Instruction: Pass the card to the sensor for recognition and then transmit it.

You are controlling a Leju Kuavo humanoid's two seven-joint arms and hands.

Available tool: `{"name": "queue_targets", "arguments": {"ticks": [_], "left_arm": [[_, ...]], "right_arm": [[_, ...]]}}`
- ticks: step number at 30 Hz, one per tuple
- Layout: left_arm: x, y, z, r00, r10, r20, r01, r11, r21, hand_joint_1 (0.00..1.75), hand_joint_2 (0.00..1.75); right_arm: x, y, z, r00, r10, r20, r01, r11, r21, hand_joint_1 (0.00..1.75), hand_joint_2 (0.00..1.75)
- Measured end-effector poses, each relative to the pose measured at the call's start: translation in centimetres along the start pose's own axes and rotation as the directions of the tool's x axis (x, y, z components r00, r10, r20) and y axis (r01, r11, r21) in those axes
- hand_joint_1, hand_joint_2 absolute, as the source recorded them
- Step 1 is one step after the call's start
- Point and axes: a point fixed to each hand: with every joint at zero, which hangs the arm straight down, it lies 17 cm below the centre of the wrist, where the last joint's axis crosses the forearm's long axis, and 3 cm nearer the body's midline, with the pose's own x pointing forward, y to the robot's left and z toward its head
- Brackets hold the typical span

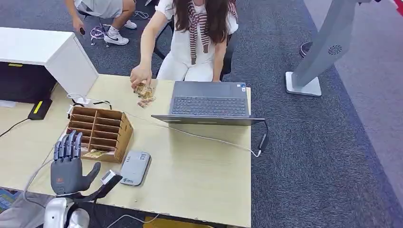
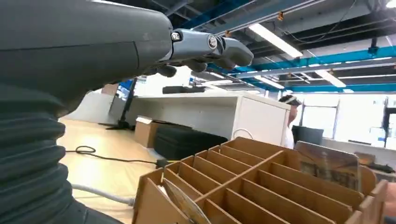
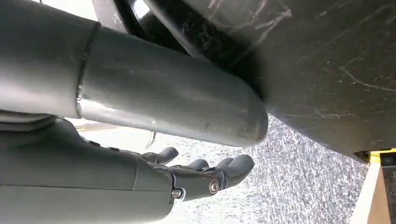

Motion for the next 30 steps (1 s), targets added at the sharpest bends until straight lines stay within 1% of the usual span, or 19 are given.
{"name": "queue_targets", "arguments": {"ticks": [2, 8, 15, 17, 30], "left_arm": [[-0.7, -0.5, 0.0, 1.0, -0.011, -0.021, 0.01, 1.0, -0.016, 0.0, 1.75], [-1.4, -1.1, 0.1, 0.999, -0.023, -0.032, 0.022, 0.999, -0.033, 0.0, 1.75], [-3.3, -1.5, -0.4, 0.995, -0.057, -0.078, 0.054, 0.997, -0.051, 0.0, 1.75], [-3.7, -1.7, -0.6, 0.995, -0.067, -0.08, 0.063, 0.996, -0.059, 0.0, 1.75], [-3.2, -3.1, -0.6, 0.996, -0.073, -0.057, 0.067, 0.993, -0.098, 0.0, 1.75]], "right_arm": [[0.0, -0.1, 0.0, 1.0, 0.003, 0.0, -0.003, 1.0, -0.001, 0.0, 0.0], [0.0, -0.1, 0.0, 1.0, 0.005, 0.0, -0.005, 1.0, -0.001, 0.0, 0.0], [0.0, -0.1, 0.0, 1.0, 0.007, 0.003, -0.007, 1.0, -0.001, 0.0, 0.0], [0.1, -0.1, 0.0, 1.0, 0.008, 0.003, -0.008, 1.0, -0.001, 0.0, 0.0], [0.1, -0.2, 0.0, 1.0, 0.011, 0.007, -0.011, 1.0, -0.001, 0.0, 0.0]]}}
